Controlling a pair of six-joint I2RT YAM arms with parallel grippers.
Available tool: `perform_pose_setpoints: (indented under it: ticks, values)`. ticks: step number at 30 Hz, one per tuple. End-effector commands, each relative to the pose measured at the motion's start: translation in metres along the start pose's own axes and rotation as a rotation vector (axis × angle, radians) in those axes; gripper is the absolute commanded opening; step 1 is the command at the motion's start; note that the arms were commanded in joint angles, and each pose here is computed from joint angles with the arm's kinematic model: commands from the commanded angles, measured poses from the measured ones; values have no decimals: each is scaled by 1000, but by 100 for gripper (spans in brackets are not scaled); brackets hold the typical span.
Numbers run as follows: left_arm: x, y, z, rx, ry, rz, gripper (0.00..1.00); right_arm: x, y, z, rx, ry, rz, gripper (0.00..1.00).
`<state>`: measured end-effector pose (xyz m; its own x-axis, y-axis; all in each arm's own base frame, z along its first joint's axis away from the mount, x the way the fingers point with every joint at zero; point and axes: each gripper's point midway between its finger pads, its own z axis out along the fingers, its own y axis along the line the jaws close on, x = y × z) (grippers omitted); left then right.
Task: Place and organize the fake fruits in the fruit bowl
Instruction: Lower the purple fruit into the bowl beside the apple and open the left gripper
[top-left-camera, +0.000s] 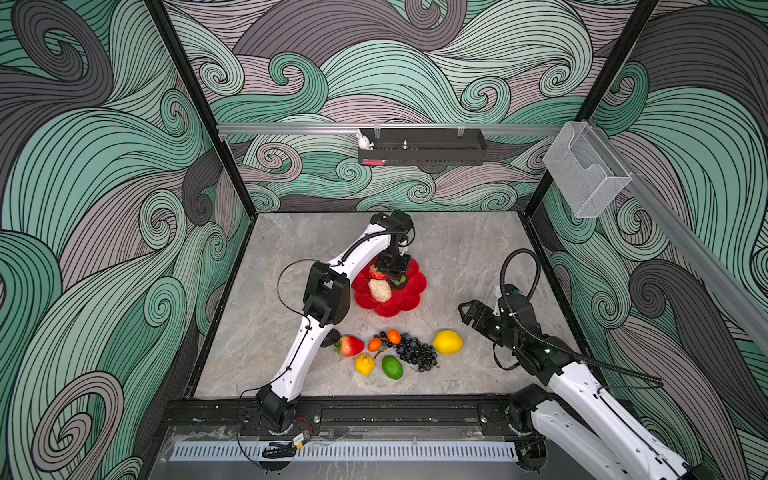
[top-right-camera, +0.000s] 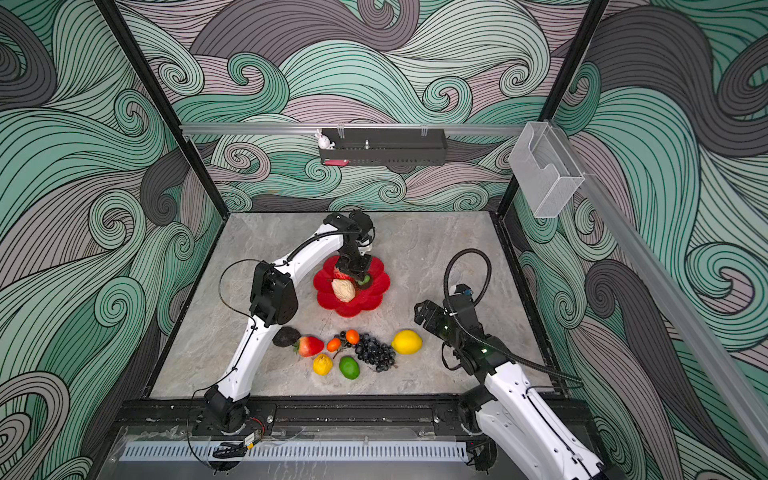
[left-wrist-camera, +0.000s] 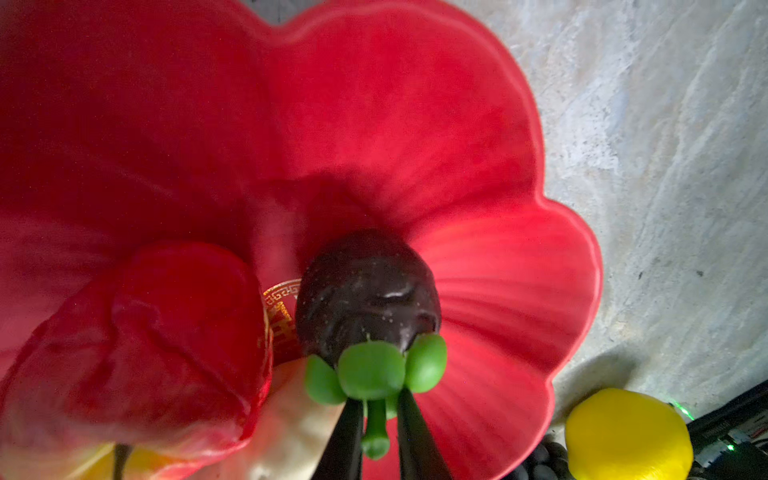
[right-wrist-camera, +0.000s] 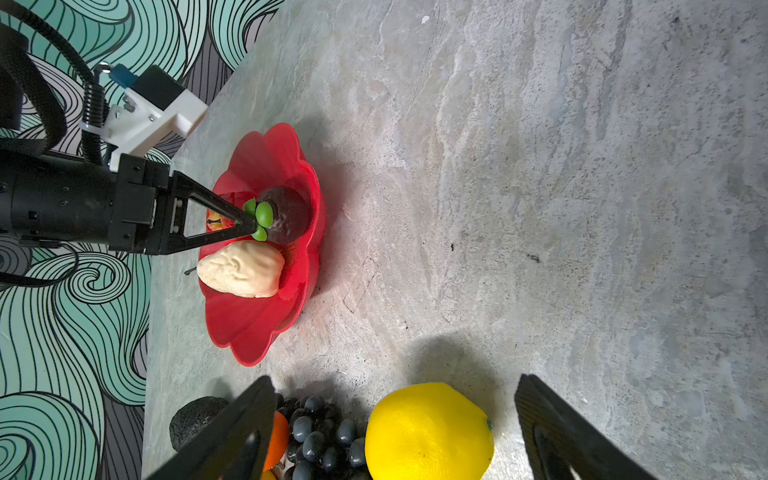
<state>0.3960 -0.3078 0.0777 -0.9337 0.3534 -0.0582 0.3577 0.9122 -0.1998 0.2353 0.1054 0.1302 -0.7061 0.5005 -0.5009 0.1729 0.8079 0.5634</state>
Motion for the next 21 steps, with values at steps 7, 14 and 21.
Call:
perform_pose_setpoints:
  ticks: [7, 14, 21]
  values:
    - [-12, 7, -13, -39, -54, -13, 24, 0, 0, 2, 1, -3, 3, 91]
    - [-12, 2, -17, -8, -55, -13, 28, 0, 0, 1, 2, -1, 3, 91]
    - [-7, -11, -38, 51, -67, 1, 36, 1, 3, 0, -5, 9, -14, 91]
